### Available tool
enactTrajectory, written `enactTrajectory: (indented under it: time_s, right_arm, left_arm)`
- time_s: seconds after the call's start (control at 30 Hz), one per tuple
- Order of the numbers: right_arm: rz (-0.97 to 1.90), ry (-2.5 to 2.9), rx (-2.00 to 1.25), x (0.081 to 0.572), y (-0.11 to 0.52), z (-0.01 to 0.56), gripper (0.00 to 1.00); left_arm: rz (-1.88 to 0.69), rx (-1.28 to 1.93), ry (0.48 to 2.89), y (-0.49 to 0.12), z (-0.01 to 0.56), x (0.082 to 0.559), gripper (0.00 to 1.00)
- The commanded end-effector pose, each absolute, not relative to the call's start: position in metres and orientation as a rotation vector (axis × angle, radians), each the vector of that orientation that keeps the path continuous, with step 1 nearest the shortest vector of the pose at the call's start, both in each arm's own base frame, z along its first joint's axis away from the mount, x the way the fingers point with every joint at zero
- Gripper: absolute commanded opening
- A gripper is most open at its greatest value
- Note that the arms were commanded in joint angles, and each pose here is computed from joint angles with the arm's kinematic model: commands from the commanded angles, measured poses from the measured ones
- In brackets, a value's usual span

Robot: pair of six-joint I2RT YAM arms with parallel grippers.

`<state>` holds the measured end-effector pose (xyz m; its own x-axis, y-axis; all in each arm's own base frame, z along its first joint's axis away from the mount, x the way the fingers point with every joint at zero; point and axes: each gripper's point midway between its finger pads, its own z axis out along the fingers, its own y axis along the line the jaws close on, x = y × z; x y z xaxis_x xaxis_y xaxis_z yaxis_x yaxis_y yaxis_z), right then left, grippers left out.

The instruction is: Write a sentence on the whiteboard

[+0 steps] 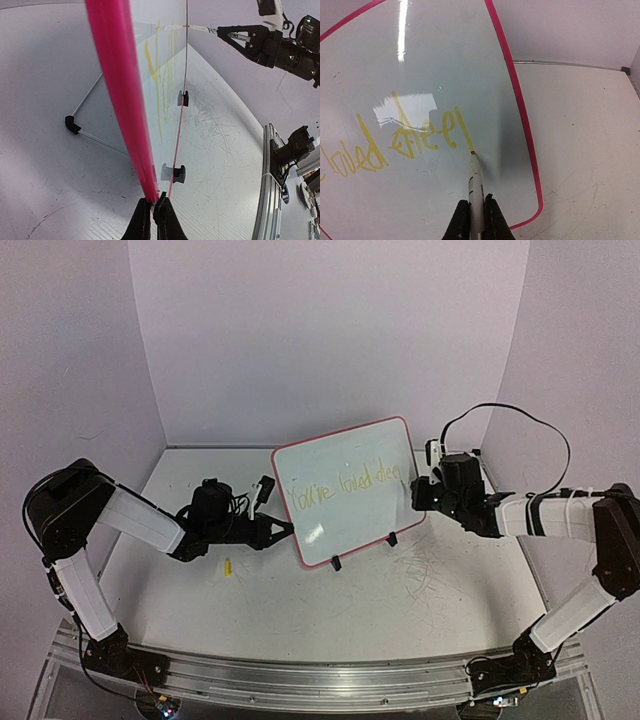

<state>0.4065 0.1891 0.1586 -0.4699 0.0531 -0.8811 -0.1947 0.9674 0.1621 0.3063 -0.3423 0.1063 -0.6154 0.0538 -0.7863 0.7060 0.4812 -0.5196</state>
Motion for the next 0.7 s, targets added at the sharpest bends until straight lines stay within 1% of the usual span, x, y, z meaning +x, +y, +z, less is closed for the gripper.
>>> enactTrajectory:
  time_s: [0.0,0.13,0.4,0.67]
  right_arm:
    - [0.310,2.078,-0.096,0.395,0.185,0.150,0.00]
    - [0.315,2.062,-0.100,0.396,0.186,0.157,0.00]
    - [0.379,1.898,-0.078,0.407,0.191,0.222,0.00]
    - [0.379,1.861,-0.087,0.428,0.199,0.236,0.00]
  left_arm:
    - [-1.084,0.620,2.111,-0.331,0.084,0.302,0.00]
    - [-1.083,0.619,2.112,-0.331,0.084,0.303,0.00]
    - [-1.082,0.616,2.113,-0.330,0.084,0.303,0.00]
    - [-1.086,0.619,2.114,-0.331,0.083,0.303,0.00]
